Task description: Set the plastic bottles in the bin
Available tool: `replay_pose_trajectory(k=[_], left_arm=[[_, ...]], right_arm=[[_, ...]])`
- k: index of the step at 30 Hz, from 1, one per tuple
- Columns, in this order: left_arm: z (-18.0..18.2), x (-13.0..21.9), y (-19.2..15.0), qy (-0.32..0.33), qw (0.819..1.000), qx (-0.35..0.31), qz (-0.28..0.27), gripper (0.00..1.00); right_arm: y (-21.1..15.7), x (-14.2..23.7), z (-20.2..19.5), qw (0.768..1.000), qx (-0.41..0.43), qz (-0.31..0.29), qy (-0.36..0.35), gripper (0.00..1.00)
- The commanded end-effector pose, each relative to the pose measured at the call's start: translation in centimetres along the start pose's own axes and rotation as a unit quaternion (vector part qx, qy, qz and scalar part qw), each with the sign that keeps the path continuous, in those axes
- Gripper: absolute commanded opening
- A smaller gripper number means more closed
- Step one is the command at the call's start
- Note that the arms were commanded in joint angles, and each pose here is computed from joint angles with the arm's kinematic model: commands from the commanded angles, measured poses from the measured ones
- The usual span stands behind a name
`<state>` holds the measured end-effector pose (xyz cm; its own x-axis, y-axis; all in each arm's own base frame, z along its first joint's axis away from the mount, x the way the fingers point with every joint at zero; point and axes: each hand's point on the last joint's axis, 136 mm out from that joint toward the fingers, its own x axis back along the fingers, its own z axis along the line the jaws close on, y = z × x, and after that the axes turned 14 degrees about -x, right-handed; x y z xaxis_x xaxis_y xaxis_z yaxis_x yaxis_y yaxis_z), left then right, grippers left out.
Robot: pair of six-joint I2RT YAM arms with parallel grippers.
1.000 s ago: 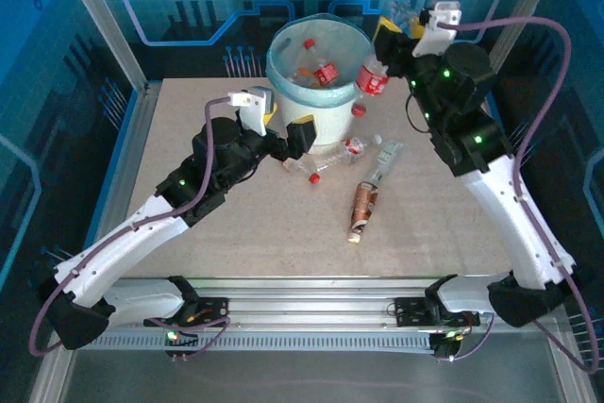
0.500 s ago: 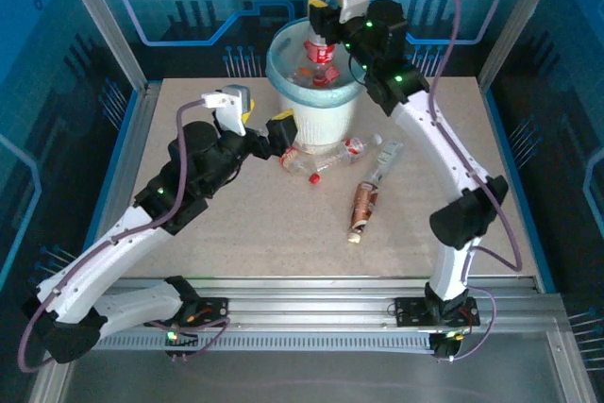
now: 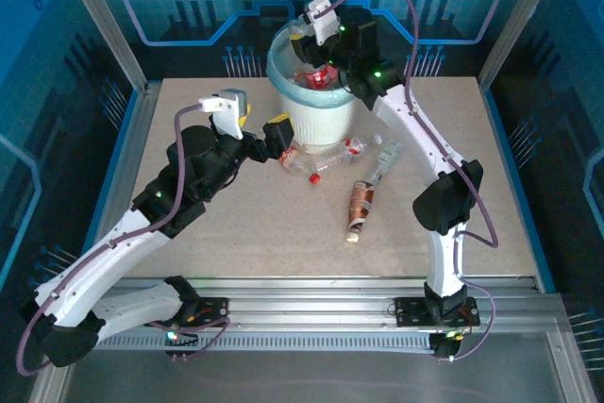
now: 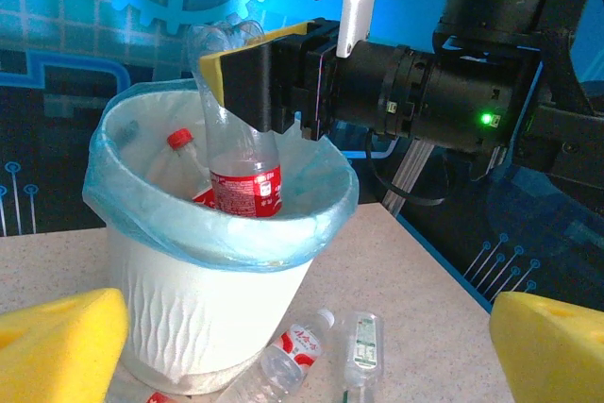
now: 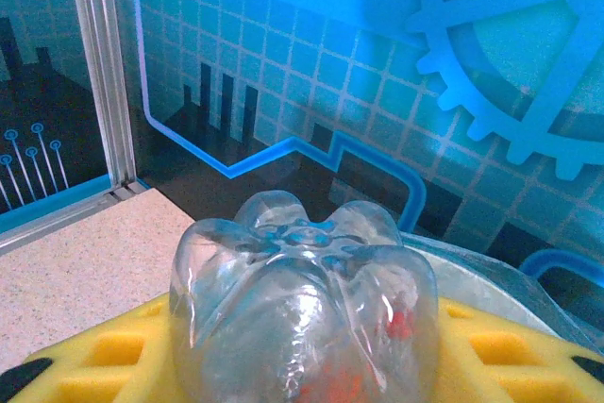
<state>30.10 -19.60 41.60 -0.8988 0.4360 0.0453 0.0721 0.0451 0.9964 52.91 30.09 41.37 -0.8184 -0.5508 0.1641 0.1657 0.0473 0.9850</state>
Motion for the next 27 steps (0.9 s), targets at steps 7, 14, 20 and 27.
replay_pose_trajectory(k=[7,14,20,27], left_arm=[[0.6,0.3,-0.4,0.012,1.0,0.011,0.004,0.99],[0.6,0.3,-0.3,0.012,1.0,0.013,0.003,0.99],[0.6,0.4,0.1,0.009,1.0,0.015,-0.001,0.99],[0.5,0.6,0.2,0.007,1.0,0.018,-0.002,0.99]], right_arm=[[-6.1,-2.1,-1.9,0.997,-0.029,0.073,-0.002,0.48],[-3.2,-1.5,-1.8,0.998,-0.067,0.01,0.018,0.43],[1.6,-0.4,-1.1,0.996,-0.069,-0.053,0.028,0.41],[2.2,-0.7,-0.5,0.996,-0.061,-0.064,0.034,0.41]])
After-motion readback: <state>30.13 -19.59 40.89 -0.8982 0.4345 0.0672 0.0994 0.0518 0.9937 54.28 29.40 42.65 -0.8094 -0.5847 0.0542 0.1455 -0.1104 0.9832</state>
